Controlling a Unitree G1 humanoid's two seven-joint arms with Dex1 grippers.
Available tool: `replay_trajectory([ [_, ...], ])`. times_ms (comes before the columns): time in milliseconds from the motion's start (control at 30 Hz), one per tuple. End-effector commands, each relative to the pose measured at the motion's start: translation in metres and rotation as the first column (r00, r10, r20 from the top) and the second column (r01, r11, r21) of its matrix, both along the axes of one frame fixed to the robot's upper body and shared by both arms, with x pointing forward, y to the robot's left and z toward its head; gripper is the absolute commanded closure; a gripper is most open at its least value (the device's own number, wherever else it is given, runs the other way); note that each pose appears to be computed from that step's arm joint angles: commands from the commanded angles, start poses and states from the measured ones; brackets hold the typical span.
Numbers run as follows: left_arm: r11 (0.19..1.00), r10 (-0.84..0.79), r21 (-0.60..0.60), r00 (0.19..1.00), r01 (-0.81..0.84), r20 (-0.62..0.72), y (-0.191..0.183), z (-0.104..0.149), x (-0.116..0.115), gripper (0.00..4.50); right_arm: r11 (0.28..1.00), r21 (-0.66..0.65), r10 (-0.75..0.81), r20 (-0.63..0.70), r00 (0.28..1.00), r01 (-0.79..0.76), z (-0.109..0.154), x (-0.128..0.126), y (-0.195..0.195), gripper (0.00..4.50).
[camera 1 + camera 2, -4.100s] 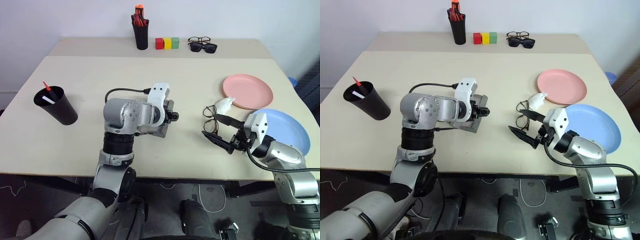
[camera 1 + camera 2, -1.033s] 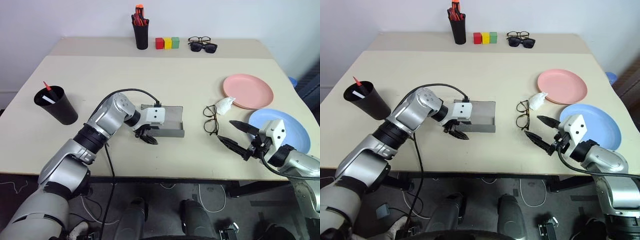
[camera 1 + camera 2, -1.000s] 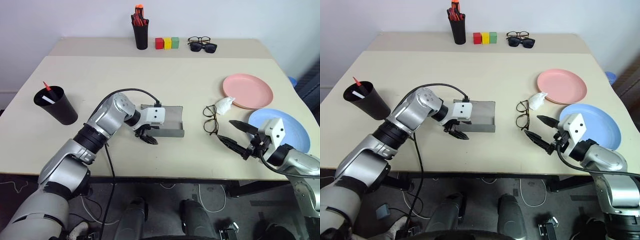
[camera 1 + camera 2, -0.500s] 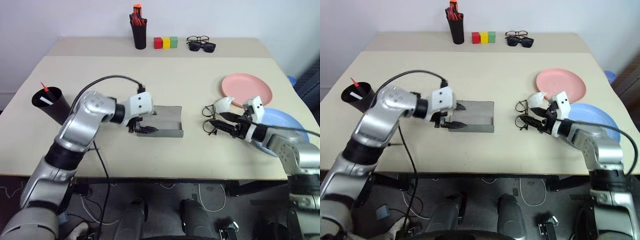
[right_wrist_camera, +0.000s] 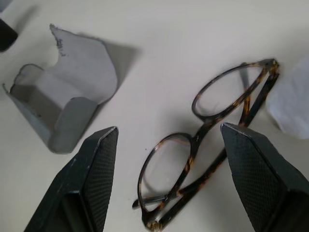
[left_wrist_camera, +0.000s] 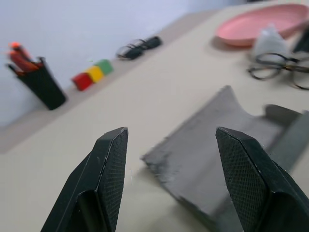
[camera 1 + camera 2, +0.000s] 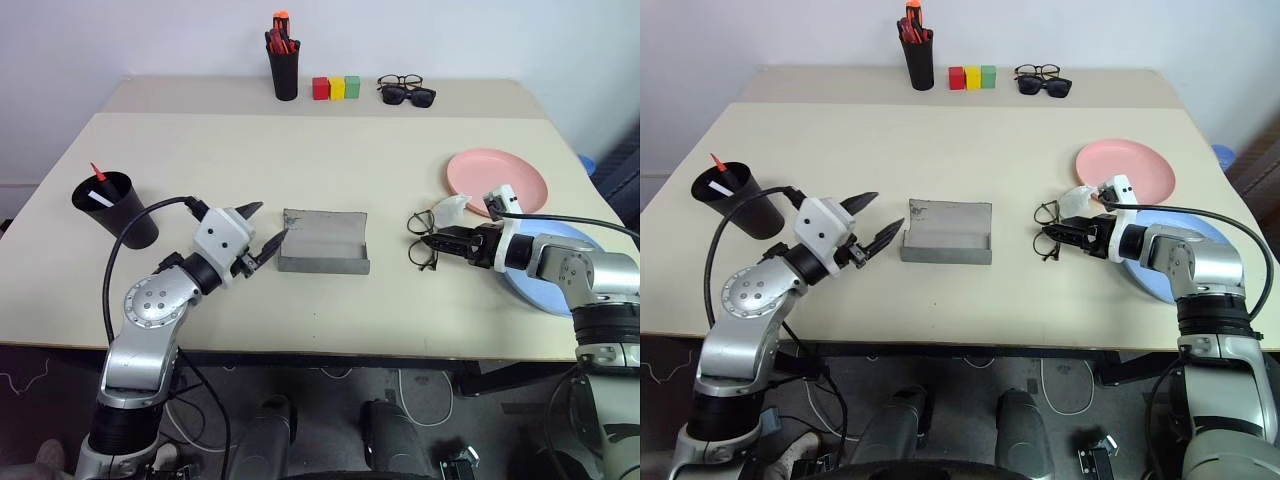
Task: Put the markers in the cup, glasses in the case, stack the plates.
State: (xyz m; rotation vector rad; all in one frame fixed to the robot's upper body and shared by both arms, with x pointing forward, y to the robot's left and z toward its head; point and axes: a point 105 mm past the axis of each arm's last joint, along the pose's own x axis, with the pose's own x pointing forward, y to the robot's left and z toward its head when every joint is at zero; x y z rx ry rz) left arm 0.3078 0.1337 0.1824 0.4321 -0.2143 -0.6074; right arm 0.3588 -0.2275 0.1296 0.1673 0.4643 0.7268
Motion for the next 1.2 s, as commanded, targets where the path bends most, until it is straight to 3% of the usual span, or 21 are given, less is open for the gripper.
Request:
replay_trajectory([
  [33,0.998,-0.026,-0.061,1.000,0.027,0.003,0.001,0.011,0.006,1.58,1.000,-0.013,-0.008,0.020,1.000,0.008,0.005,0.001,-0.004,1.05],
  [400,0.993,-0.025,-0.116,0.999,0.027,0.024,0.002,0.028,0.015,1.58,1.000,0.011,-0.017,-0.012,1.000,0.017,-0.010,0.021,0.006,1.05],
  [867,0.994,-0.003,-0.111,1.000,0.002,-0.004,0.003,0.018,0.007,1.58,0.999,0.018,0.027,0.019,0.999,-0.027,0.002,0.034,0.018,1.05],
  [967,0.994,-0.004,-0.110,1.000,0.003,-0.005,0.002,0.017,0.007,1.50,0.999,0.014,0.035,0.015,0.999,-0.035,0.000,0.034,0.019,1.96],
  [1133,0.994,-0.001,-0.107,1.000,0.000,-0.004,0.004,0.018,0.009,1.50,0.999,-0.007,0.043,0.008,0.999,-0.043,-0.007,0.031,0.019,4.43],
  [1200,0.994,0.001,-0.109,1.000,-0.001,-0.007,0.005,0.018,0.010,1.50,0.999,-0.008,0.042,0.010,0.999,-0.042,-0.007,0.031,0.019,4.43],
])
